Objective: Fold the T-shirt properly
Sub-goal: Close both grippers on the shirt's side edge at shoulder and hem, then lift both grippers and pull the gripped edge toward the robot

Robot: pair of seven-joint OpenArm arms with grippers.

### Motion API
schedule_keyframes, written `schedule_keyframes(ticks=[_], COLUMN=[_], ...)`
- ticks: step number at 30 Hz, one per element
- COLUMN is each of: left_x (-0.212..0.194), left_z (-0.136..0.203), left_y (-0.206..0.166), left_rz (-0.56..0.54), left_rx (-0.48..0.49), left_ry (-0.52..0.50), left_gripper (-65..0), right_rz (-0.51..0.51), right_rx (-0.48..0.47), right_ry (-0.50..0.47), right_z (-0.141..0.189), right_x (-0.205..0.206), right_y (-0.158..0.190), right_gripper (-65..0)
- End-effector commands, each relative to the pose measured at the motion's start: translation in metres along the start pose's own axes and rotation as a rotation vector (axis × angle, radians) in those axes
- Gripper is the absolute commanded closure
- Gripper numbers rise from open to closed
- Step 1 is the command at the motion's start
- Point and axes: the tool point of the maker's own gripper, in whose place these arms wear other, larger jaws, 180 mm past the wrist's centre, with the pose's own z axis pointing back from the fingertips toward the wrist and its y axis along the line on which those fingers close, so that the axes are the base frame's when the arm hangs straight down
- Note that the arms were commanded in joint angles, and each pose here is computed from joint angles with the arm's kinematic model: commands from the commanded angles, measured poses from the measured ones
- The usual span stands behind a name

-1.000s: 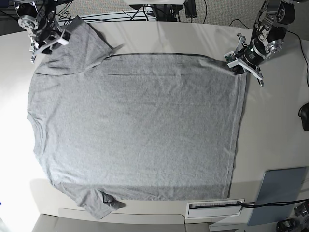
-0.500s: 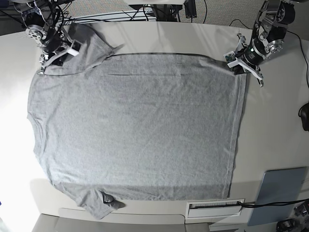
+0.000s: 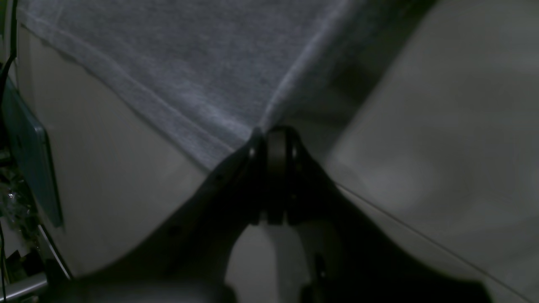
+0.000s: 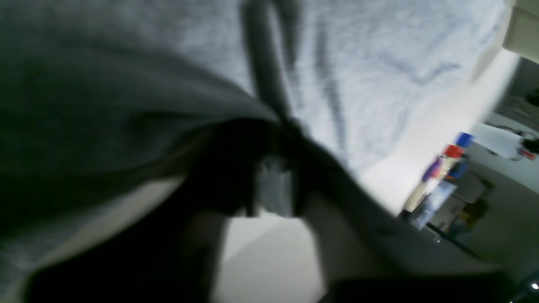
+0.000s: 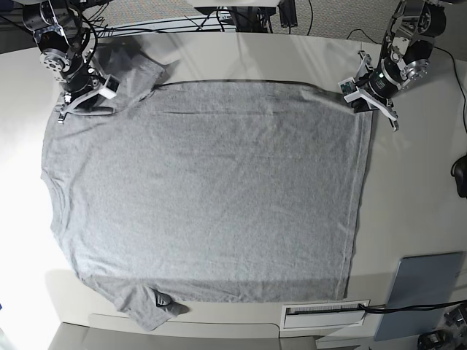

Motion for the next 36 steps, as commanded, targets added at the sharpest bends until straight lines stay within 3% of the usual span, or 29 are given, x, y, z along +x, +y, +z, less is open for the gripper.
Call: schedule_keyframes(ticks=[1, 6, 9, 16, 21, 30, 36], left_x=[-0.018, -0.015, -0.012, 0.001, -0.011, -0.029, -0.040], left_z=[0.002, 0.003, 0.004, 0.025, 0.047, 0.073, 0.089], left_y=[-0.034, -0.038, -0.040, -0.060, -0.065, -0.093, -0.094], left_rz=[-0.012, 0.085, 0.166, 0.297, 0.375, 0.407, 0.417], left_rx=[-0.129, -0.150, -0.172, -0.269, -0.258, -0.293, -0.279], left_ry=[0.074, 0.064, 0.048, -0.031, -0.020, 0.043, 0.075], left_gripper=[0.0, 0.0, 0.0, 0.0, 0.0, 0.0, 0.0], right_rz=[0.005, -0.077, -0.079, -0.052, -0.051, -0.034, -0.047], right_rx=[0.083, 0.020, -0.041, -0.028, 0.003, 0.066, 0.048], right_ry=[0.009, 0.087, 0.088, 0.117, 0.158, 0.202, 0.182], right_z=[0.000, 0.004, 0.017, 0.047, 0.062, 0.085, 0.097], right_x=[-0.003, -0.014, -0.013, -0.023, -0.040, -0.050, -0.041], right_y=[0.021, 0.008, -0.004, 0.009, 0.024, 0.050, 0.052], right_gripper=[0.0, 0.0, 0.0, 0.0, 0.0, 0.0, 0.0])
